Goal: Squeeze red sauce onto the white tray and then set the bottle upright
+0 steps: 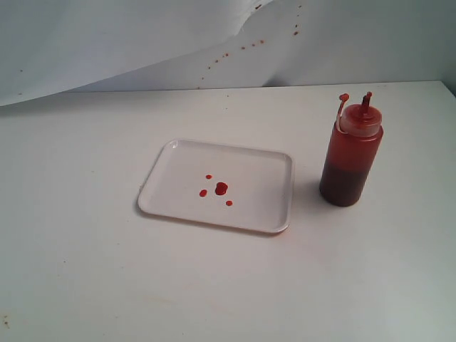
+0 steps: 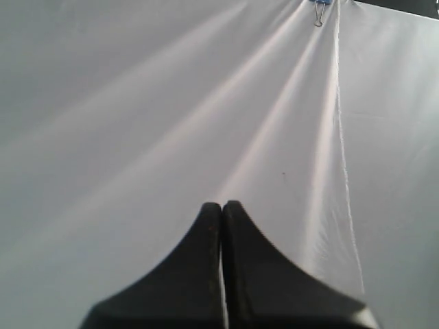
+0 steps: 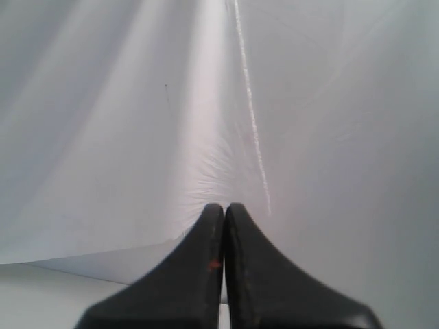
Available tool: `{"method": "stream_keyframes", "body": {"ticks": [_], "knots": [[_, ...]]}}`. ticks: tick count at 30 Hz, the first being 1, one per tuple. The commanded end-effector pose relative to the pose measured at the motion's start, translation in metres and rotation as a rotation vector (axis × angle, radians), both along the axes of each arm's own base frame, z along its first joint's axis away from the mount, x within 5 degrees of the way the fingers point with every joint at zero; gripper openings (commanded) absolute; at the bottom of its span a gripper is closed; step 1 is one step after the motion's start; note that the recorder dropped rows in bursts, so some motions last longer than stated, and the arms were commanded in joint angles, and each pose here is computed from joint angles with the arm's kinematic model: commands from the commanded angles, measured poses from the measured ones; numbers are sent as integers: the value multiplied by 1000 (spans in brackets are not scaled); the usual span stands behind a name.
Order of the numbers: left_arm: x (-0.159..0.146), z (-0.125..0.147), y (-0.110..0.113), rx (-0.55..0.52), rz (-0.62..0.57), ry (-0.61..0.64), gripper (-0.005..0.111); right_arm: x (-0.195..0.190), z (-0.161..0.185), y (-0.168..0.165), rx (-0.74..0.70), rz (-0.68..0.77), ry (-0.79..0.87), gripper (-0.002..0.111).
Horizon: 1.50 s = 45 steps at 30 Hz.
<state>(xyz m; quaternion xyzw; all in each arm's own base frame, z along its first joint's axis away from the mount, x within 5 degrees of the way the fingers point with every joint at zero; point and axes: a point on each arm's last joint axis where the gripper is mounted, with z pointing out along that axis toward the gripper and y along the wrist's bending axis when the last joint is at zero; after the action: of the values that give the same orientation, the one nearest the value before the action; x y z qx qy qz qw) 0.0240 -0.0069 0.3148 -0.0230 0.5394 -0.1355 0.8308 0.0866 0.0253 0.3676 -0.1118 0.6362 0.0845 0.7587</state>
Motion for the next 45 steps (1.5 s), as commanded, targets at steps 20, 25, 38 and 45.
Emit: {"method": "stream_keyframes", "body": {"ticks": [20,25,38,45], "knots": [[30,-128,2,277,72,607,0,-1,-1,0,6,4,-1,0],[30,-128,2,275,72,610,0,-1,-1,0,6,4,-1,0],[31,-127,3,285,79,593,0,-1,-1,0,6,4,-1,0],[31,-127,3,285,79,593,0,-1,-1,0,6,4,-1,0]]}}
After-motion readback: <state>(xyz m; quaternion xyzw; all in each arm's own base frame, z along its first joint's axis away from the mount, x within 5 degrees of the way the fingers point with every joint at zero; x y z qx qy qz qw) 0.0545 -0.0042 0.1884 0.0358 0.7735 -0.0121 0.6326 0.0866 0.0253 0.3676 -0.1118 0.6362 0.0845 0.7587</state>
